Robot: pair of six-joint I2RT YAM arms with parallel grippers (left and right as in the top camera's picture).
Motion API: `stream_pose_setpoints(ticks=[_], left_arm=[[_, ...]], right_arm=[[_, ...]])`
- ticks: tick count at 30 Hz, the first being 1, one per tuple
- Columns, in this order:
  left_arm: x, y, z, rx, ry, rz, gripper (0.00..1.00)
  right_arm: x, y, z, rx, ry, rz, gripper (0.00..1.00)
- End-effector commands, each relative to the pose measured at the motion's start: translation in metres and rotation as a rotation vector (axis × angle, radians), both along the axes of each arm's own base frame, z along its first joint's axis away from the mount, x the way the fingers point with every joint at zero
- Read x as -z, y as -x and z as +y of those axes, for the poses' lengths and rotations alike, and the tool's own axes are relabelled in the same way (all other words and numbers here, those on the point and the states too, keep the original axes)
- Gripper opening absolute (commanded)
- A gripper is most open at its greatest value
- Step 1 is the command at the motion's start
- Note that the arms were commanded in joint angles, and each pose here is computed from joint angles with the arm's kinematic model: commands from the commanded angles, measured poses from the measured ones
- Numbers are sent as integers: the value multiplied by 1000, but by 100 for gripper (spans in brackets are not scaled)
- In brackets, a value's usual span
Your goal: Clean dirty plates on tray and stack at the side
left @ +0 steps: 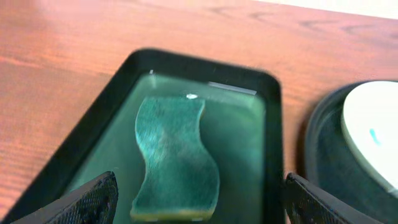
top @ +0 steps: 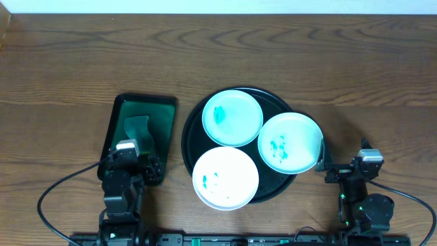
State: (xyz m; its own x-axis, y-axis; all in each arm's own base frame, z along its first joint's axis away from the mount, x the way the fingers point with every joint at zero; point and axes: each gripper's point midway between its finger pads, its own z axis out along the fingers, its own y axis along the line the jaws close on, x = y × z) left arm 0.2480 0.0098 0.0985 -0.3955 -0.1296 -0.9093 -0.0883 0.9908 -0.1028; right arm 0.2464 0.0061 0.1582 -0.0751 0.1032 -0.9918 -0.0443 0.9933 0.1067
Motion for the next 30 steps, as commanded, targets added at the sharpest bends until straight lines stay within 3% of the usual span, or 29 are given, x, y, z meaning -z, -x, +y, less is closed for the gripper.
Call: stream_pose_setpoints(ticks=[1, 19, 30], left_arm=[[-27, -5, -3, 15, 20, -58, 85], [-81, 5, -3, 6, 40, -45, 85], [-101, 12, -4, 3, 48, 142, 85]], right_arm=[[2, 0, -4, 17, 13, 6, 99], [2, 0, -4, 17, 13, 6, 99], [2, 0, -4, 17, 13, 6, 99]])
